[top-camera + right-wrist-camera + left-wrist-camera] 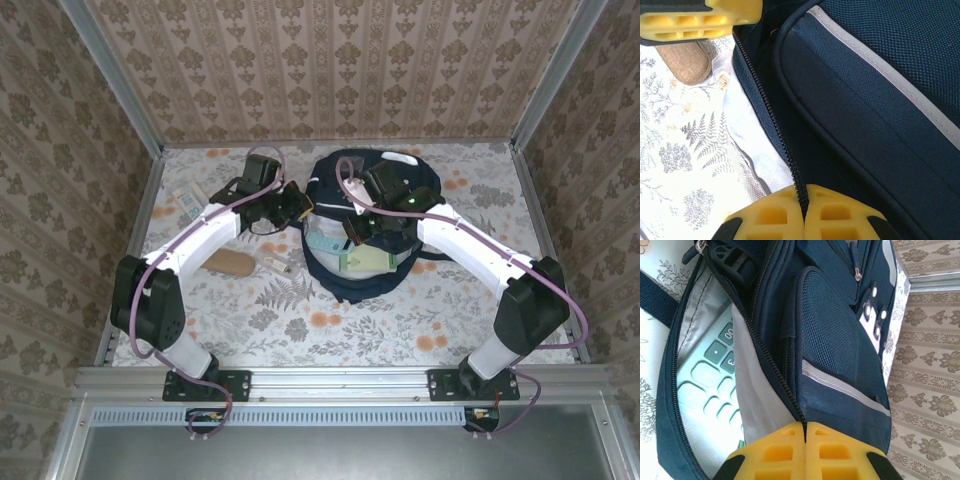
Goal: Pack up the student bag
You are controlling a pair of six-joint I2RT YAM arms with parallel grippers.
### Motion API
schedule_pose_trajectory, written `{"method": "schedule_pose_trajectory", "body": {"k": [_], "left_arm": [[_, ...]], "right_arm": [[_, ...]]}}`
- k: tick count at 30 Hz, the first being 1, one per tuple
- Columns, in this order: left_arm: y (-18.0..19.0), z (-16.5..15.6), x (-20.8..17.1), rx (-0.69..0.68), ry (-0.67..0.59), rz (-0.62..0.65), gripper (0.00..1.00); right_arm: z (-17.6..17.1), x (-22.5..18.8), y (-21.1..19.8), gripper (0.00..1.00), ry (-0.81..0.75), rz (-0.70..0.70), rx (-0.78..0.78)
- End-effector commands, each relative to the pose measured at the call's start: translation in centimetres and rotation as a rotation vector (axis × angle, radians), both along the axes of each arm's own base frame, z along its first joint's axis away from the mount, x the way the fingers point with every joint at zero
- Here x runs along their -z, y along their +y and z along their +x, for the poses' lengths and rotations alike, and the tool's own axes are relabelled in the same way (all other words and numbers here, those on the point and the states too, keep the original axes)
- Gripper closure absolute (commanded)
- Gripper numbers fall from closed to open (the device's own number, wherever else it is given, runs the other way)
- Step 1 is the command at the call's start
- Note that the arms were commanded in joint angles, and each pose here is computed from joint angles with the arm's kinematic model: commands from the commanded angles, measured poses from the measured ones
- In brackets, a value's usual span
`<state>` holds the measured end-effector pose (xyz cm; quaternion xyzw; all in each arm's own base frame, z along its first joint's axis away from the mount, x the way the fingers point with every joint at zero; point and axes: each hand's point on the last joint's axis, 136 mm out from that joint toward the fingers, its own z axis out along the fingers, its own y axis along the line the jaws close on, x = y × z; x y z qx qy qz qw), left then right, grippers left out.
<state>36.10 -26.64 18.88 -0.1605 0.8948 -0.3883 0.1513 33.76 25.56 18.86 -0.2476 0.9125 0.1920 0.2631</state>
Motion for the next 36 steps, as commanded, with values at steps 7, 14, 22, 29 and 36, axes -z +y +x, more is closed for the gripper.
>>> {"method": "schedule_pose_trajectory", "body": {"k": [7, 14, 22, 29, 36], "left_arm": [[9.9, -1.0, -1.6, -0.179, -0.074, 0.319, 0.17], [20.5, -6.1, 3.3, -0.466, 0.114, 0.526, 0.04], [22.3, -7.2, 7.8, -0.569, 0.199, 0.512, 0.03], [22.8, -6.4, 10.9, -0.683, 0.286, 0.512, 0.0], [22.2, -4.7, 13.3, -0.701, 0.341, 0.516, 0.0]], "right_arm": [[0.9, -6.0, 0.9, 1.0, -0.076, 0.163, 0.073], [2.2, -8.2, 0.6, 1.0, -0.084, 0.25, 0.135], [3.4, -10.5, -0.3, 1.0, -0.12, 0.316, 0.203], [3.3, -11.7, -0.4, 1.0, -0.148, 0.341, 0.206], [3.3, -11.6, -0.6, 1.0, -0.141, 0.344, 0.206]]}}
